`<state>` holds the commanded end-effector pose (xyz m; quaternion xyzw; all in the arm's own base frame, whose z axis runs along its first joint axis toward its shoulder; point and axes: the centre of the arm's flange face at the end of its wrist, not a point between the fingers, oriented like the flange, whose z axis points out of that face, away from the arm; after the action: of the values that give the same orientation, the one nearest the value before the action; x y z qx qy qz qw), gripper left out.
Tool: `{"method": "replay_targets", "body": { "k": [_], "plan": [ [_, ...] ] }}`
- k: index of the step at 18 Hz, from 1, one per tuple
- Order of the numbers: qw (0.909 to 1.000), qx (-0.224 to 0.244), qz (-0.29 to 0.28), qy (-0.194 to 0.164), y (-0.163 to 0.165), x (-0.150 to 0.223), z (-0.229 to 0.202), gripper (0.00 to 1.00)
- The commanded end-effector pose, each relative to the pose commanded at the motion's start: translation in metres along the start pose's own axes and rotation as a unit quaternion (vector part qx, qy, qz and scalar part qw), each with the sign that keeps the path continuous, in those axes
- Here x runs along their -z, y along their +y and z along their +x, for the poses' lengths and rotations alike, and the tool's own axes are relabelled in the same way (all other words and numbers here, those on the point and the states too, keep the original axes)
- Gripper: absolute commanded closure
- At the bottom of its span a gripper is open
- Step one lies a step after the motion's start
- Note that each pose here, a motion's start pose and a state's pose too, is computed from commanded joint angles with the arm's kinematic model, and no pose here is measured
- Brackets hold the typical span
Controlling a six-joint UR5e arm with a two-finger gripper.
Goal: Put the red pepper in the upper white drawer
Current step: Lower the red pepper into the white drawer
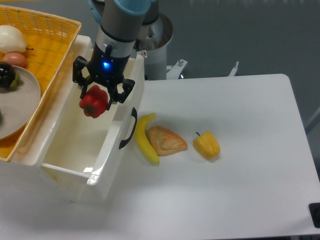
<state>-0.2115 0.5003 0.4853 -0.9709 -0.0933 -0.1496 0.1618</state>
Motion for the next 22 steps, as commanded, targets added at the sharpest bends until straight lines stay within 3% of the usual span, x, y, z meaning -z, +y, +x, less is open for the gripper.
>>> {"method": "replay_targets", "body": {
  "k": [22],
  "plan": [
    [0.9997, 0.002, -0.019, 0.012, -0.005, -0.024, -0.002, 0.51]
  ]
}}
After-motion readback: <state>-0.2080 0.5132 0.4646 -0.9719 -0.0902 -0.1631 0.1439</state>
